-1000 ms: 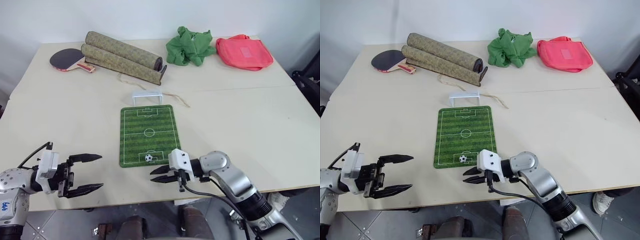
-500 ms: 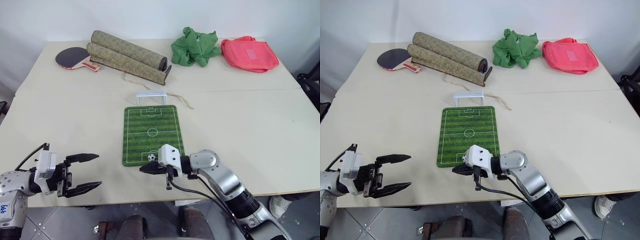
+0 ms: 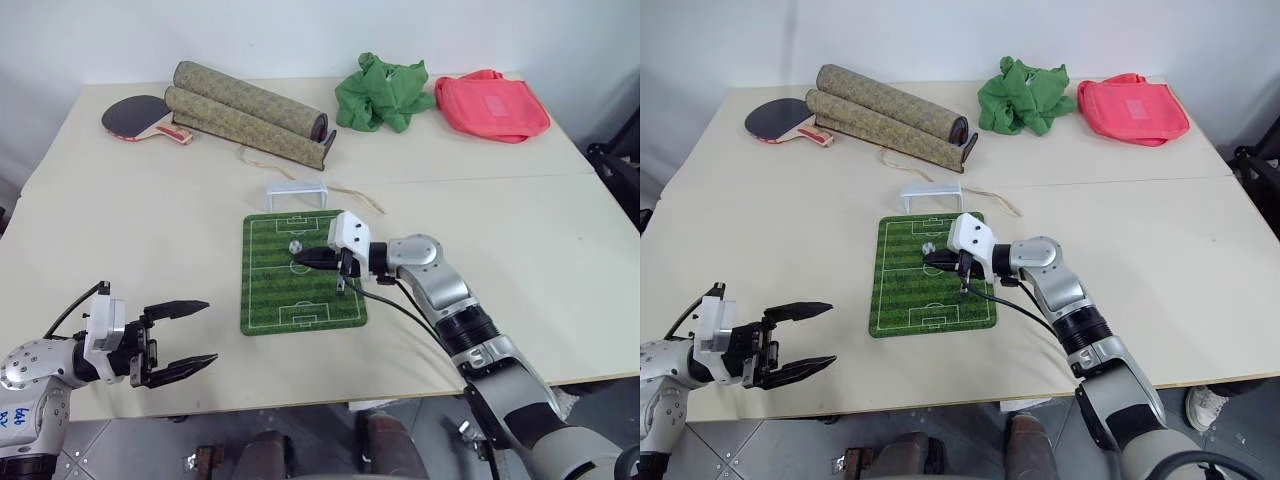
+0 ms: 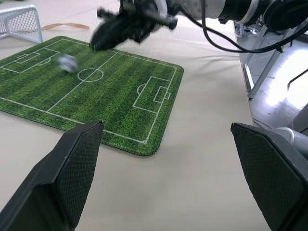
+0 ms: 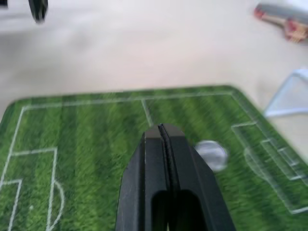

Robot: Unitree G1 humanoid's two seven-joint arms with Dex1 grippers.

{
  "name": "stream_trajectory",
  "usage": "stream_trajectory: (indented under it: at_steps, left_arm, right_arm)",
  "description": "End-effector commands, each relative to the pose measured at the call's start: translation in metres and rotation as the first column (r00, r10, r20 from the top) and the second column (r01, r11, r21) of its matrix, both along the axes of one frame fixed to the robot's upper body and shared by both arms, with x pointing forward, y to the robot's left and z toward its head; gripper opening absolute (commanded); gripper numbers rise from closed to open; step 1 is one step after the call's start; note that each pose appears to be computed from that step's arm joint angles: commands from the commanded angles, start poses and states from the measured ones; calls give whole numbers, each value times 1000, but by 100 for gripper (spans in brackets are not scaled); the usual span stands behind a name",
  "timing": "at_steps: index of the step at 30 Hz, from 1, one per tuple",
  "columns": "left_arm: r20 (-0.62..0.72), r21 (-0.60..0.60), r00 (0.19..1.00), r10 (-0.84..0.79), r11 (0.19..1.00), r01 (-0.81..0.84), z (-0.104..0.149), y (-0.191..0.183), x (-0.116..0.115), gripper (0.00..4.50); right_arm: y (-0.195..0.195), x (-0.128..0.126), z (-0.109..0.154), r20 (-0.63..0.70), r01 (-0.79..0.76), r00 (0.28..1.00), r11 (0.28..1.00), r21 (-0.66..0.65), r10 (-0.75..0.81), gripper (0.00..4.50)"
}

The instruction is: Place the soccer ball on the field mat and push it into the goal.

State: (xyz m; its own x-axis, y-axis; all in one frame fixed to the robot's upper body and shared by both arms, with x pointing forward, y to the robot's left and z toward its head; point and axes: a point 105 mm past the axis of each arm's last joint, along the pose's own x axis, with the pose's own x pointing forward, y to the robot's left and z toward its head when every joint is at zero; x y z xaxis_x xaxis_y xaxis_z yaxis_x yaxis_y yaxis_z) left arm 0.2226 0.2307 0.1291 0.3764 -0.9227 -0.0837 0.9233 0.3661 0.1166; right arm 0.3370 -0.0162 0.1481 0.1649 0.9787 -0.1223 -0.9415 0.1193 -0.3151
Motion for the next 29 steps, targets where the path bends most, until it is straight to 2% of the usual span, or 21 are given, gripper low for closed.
stream_trajectory:
  at_steps: [1, 5, 6, 8, 9, 12, 17, 21, 22, 29]
  left_arm:
    - [37, 20, 999, 17, 1000, -18, 7, 4, 0, 450]
    - [50, 41, 997, 57, 997, -59, 8, 13, 3, 450]
    - [60, 44, 994, 87, 995, -89, 10, 18, 8, 450]
    - [80, 47, 986, 147, 987, -152, 15, 29, 17, 450]
    - [90, 39, 980, 177, 983, -181, 18, 33, 21, 450]
    - [129, -26, 955, 266, 964, -264, 29, 41, 35, 450]
    - [100, -209, 936, 339, 927, -313, 51, 34, 54, 450]
    - [80, -229, 940, 332, 924, -307, 54, 23, 62, 450]
    - [79, -216, 935, 345, 922, -322, 53, 22, 65, 450]
    - [92, -121, 940, 328, 941, -316, 47, 23, 67, 450]
  right_arm:
    - [-21, -28, 2, -4, -70, 998, 996, 51, 70, 3]
    - [-50, -42, 1, -16, -26, 999, 997, 76, 27, 3]
    - [-77, -44, 1, -21, 44, 999, 995, 85, -42, 3]
    - [-122, -57, 6, 38, 141, 989, 986, 87, -145, 39]
    - [-138, -63, 5, 11, 188, 982, 979, 83, -190, 61]
    - [-163, -73, 9, 40, 273, 960, 959, 74, -277, 158]
    - [-181, -81, 32, 81, 370, 917, 910, 188, -390, 323]
    - [-184, -88, 43, 99, 371, 906, 886, 279, -411, 445]
    - [-184, -90, 42, 57, 369, 914, 884, 287, -401, 445]
    - [-185, -91, 39, 105, 361, 912, 899, 249, -396, 445]
